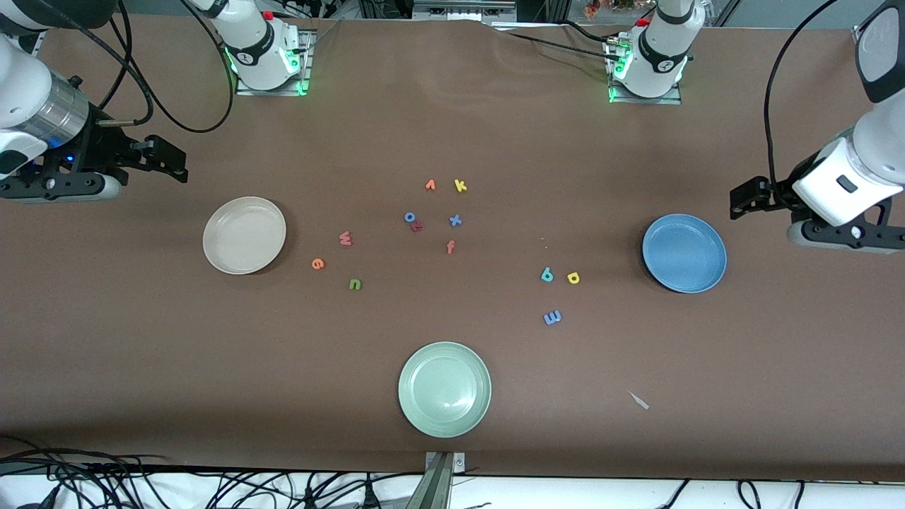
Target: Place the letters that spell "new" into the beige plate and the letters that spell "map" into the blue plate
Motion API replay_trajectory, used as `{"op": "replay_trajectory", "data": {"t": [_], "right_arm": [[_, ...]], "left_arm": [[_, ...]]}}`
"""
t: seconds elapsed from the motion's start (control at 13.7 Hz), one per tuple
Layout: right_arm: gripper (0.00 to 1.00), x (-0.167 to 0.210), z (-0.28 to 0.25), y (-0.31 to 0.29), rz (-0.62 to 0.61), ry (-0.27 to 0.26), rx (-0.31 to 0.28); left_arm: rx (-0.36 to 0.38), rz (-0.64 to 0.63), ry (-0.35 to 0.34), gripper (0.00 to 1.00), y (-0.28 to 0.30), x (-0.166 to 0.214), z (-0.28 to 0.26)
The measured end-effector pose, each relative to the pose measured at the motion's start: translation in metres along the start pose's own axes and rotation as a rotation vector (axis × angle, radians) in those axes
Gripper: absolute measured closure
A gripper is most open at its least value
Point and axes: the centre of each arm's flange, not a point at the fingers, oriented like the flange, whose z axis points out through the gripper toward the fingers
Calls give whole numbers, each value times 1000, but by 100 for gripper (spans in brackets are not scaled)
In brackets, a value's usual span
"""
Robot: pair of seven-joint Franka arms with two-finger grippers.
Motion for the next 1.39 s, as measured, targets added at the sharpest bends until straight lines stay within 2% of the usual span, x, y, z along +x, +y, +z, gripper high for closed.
{"op": "replay_trajectory", "data": {"t": [0.22, 1.39], "right_arm": [[0, 1, -1, 0, 0, 9, 1], [0, 4, 4, 14, 19, 8, -29]], "left_arm": [[5, 0, 13, 0, 2, -13, -4], [5, -2, 12, 0, 0, -13, -2]]}}
